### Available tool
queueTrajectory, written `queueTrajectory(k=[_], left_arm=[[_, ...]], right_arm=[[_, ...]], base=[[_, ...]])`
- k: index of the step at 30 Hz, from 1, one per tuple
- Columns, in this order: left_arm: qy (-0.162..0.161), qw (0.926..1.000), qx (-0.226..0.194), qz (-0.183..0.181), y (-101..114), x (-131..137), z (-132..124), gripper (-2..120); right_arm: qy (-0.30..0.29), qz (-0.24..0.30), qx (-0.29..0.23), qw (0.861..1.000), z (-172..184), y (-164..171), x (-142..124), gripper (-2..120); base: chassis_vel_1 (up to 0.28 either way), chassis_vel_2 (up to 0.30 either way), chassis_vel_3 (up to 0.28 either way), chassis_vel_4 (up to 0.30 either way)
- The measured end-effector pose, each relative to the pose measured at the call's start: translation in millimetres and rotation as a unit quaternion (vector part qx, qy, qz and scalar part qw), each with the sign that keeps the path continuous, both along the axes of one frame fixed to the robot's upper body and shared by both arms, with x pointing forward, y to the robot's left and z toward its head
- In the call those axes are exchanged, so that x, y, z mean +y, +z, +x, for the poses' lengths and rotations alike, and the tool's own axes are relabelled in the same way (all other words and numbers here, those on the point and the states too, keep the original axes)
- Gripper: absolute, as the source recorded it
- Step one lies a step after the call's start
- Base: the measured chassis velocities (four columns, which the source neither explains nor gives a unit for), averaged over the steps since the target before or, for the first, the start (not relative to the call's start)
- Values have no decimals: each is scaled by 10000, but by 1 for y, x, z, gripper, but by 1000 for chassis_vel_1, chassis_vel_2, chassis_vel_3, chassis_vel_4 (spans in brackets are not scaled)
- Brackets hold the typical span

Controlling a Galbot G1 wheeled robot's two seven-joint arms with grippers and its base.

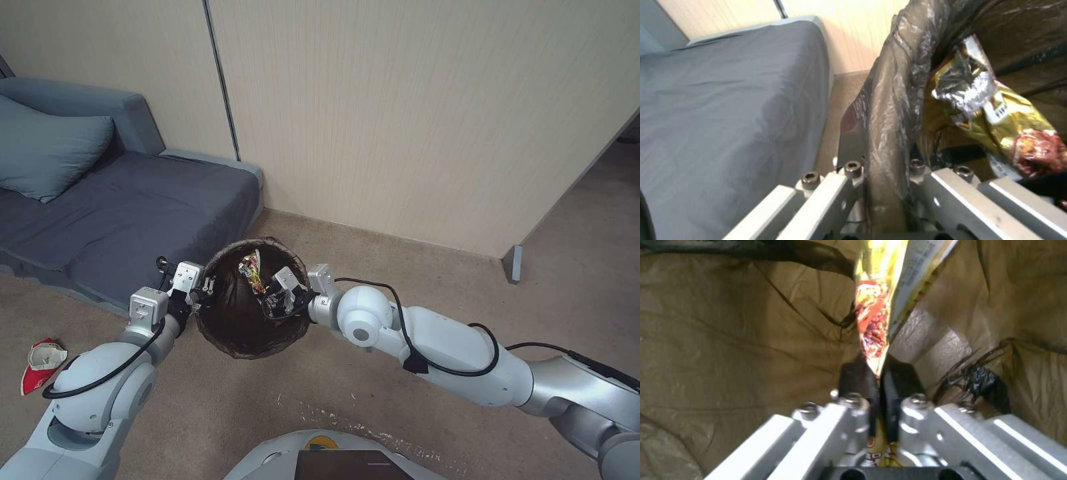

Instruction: Pick up the trash bin, then pick up the garbage from the floor and place it into the trash bin.

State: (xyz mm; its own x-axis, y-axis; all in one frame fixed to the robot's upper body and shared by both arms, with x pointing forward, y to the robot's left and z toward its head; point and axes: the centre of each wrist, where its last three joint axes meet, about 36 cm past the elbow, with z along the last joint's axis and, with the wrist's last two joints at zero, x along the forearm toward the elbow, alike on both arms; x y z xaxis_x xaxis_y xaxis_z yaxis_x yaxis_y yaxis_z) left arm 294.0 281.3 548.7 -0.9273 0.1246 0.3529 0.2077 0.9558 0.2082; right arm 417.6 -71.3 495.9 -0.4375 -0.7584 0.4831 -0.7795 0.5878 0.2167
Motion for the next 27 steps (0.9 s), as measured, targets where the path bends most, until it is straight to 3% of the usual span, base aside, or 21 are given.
queueTrajectory(k=[10,13,15,18,22,27], left_arm=[[29,10000,16,-22,-2,1,1,0],[41,10000,19,-36,-2,0,1,0],[41,10000,19,-39,-3,0,1,0],[44,10000,17,-48,-3,1,3,0],[46,10000,11,-53,-3,1,3,0],[57,10000,15,-61,-4,1,4,0]], right_arm=[[-103,153,-62,9998,1,3,3,37],[-161,278,-88,9994,4,9,2,53],[-167,297,-77,9994,4,10,2,55],[-185,397,-42,9990,6,16,0,71],[-191,437,-32,9989,6,18,-1,86],[-194,479,-18,9987,7,17,-1,98]], base=[[0,0,0,0],[0,0,0,0],[0,0,0,0],[0,0,0,0],[0,0,0,0],[0,0,0,0]])
